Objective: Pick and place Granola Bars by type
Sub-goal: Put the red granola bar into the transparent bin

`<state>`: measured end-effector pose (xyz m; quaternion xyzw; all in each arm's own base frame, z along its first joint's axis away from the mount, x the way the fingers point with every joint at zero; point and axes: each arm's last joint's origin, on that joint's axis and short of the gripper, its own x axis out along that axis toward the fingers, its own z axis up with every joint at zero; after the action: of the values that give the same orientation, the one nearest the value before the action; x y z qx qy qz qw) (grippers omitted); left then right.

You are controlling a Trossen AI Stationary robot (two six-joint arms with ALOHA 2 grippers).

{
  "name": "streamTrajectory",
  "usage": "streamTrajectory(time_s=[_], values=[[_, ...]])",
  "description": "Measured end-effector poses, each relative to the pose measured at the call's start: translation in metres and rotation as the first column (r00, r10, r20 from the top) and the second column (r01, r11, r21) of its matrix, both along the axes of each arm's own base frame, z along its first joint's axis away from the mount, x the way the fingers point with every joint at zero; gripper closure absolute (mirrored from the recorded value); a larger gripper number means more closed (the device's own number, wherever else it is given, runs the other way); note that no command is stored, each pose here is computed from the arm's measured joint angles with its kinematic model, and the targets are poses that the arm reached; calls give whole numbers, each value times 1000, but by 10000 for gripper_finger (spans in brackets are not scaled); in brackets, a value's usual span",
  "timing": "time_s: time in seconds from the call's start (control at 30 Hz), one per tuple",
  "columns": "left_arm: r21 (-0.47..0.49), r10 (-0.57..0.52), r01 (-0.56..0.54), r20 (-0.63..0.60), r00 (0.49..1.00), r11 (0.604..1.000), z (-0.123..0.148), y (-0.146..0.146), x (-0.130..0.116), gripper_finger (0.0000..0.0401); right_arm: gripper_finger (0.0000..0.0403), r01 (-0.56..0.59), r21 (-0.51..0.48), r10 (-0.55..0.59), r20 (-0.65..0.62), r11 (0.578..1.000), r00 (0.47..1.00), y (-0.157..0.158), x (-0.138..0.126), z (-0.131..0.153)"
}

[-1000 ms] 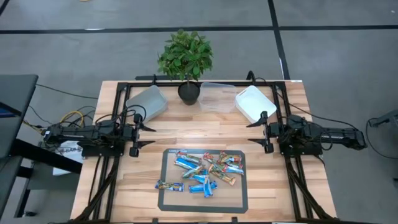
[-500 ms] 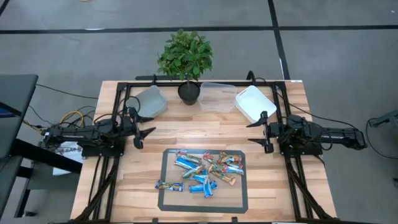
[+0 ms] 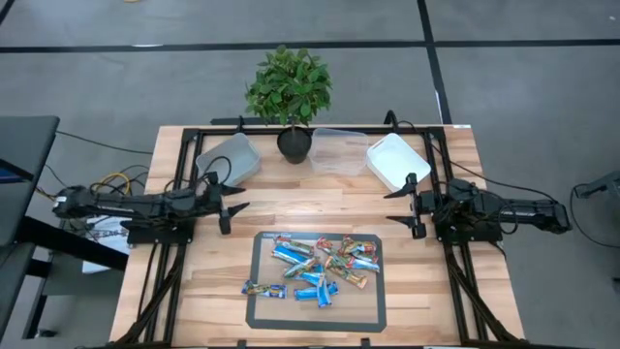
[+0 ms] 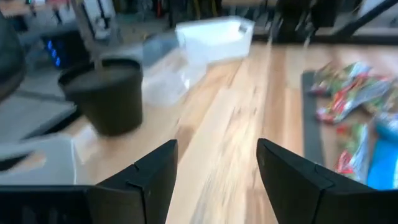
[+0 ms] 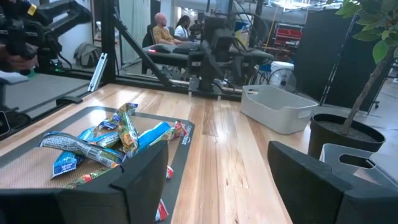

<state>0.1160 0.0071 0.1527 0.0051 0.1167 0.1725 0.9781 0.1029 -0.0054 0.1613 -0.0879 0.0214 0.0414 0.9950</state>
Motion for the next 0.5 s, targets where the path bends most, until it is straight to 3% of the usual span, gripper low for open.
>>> streamTrajectory(time_s=[0.1, 0.23, 0.4, 0.5], values=[[20, -10, 11, -59, 998, 1000, 11, -1, 11, 189, 132, 0, 0, 0, 0, 1000, 1000, 0, 0, 0], [115, -99, 125, -211, 973, 986, 27, -10, 34, 189, 132, 0, 0, 0, 0, 1000, 1000, 0, 0, 0], [122, -312, 382, -379, 871, 916, 37, -32, 76, 189, 132, 0, 0, 0, 0, 1000, 1000, 0, 0, 0], [117, -372, 472, -464, 804, 874, 36, -47, 102, 189, 132, 0, 0, 0, 0, 1000, 1000, 0, 0, 0]])
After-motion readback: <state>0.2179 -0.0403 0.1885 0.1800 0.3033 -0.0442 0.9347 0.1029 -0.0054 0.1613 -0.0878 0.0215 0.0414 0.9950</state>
